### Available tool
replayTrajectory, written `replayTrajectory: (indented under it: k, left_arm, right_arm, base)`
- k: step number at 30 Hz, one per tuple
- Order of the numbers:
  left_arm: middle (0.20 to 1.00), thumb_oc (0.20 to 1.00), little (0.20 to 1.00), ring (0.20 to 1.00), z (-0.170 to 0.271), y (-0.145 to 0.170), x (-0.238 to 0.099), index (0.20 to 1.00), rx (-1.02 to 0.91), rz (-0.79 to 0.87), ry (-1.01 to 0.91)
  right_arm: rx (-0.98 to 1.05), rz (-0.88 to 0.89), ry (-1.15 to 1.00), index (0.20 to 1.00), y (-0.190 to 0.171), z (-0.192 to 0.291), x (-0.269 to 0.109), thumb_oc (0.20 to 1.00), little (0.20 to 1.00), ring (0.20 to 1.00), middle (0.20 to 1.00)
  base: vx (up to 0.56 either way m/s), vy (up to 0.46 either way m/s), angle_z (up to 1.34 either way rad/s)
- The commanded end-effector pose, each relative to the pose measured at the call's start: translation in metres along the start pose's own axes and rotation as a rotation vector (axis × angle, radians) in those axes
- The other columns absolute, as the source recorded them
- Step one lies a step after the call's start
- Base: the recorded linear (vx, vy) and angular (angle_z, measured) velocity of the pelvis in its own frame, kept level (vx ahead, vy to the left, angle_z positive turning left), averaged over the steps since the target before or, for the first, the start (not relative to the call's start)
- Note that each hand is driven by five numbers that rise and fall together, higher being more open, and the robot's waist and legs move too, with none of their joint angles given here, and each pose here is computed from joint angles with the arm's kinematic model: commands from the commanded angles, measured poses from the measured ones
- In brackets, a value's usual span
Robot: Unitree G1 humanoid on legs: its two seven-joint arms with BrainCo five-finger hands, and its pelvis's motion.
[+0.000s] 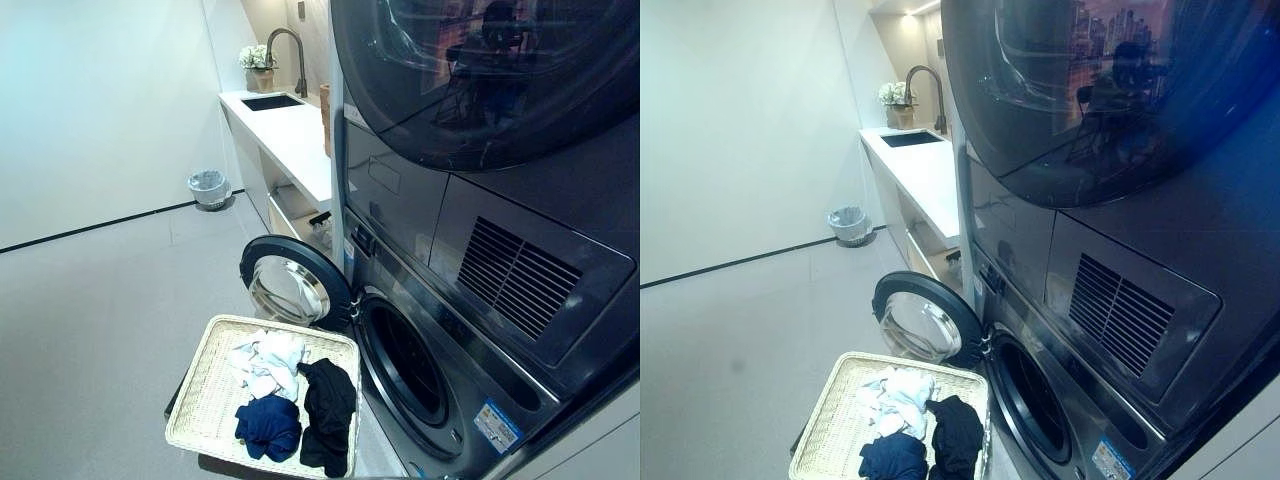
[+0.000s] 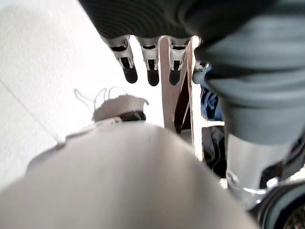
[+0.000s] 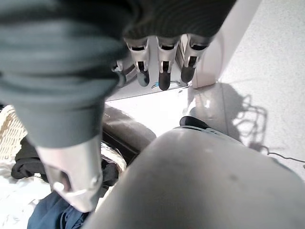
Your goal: Put the clothes into the washing machine.
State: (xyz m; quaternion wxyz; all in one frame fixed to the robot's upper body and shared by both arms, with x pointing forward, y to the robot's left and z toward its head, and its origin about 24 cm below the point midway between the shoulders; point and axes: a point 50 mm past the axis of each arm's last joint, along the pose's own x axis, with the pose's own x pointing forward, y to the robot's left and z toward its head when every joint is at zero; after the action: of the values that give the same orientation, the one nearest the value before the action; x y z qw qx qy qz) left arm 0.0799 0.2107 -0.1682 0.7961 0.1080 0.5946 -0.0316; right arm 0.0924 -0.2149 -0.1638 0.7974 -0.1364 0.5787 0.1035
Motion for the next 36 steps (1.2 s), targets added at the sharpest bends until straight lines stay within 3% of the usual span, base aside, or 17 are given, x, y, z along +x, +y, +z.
replayTrajectory:
  k: [1, 6, 7, 11, 15, 24, 30, 36]
  left_arm:
    - [1.0, 1.0, 1.0, 1.0, 0.039, 0.006, 0.003, 1.0, -0.019, 0.117, -0.127]
    - [1.0, 1.0, 1.0, 1.0, 0.062, 0.02, 0.0, 1.0, -0.01, 0.304, -0.226]
    - [1.0, 1.0, 1.0, 1.0, 0.081, 0.029, -0.005, 1.0, 0.01, 0.43, -0.307]
    - [1.0, 1.0, 1.0, 1.0, 0.125, 0.046, -0.018, 1.0, 0.064, 0.651, -0.463]
    - [1.0, 1.0, 1.0, 1.0, 0.159, 0.054, -0.03, 1.0, 0.081, 0.769, -0.555]
    - [1.0, 1.0, 1.0, 1.0, 0.205, 0.07, -0.047, 1.0, 0.078, 0.87, -0.59]
    - [1.0, 1.0, 1.0, 1.0, 0.248, 0.112, -0.075, 1.0, 0.062, 0.918, -0.559]
    - [1.0, 1.0, 1.0, 1.0, 0.266, 0.139, -0.096, 1.0, -0.059, 0.934, -0.498]
  right_arm:
    - [-0.038, 0.01, -0.069, 1.0, 0.0, 0.036, 0.005, 1.0, 1.0, 1.0, 1.0]
    - [-0.03, 0.0, -0.096, 1.0, -0.003, 0.043, 0.005, 1.0, 1.0, 1.0, 1.0]
    - [-0.028, -0.009, -0.125, 1.0, -0.007, 0.052, 0.004, 1.0, 1.0, 1.0, 1.0]
    - [-0.04, -0.029, -0.199, 1.0, -0.015, 0.075, 0.002, 1.0, 1.0, 1.0, 1.0]
    - [-0.055, -0.046, -0.261, 1.0, -0.021, 0.093, 0.0, 1.0, 1.0, 1.0, 1.0]
    - [-0.134, -0.076, -0.418, 1.0, -0.026, 0.15, -0.01, 1.0, 1.0, 1.0, 1.0]
    - [-0.175, -0.08, -0.585, 1.0, -0.02, 0.217, -0.03, 1.0, 1.0, 1.0, 1.0]
    - [-0.191, -0.088, -0.666, 1.0, -0.019, 0.247, -0.044, 1.0, 1.0, 1.0, 1.0]
  base:
    - [0.03, 0.021, -0.04]
    - [-0.02, 0.034, -0.08]
    - [-0.07, 0.054, -0.06]
    - [-0.14, 0.061, -0.07]
    - [-0.1, 0.074, -0.08]
    - [-0.09, 0.066, -0.18]
    - [-0.1, 0.015, -0.18]
    - [-0.08, 0.024, -0.13]
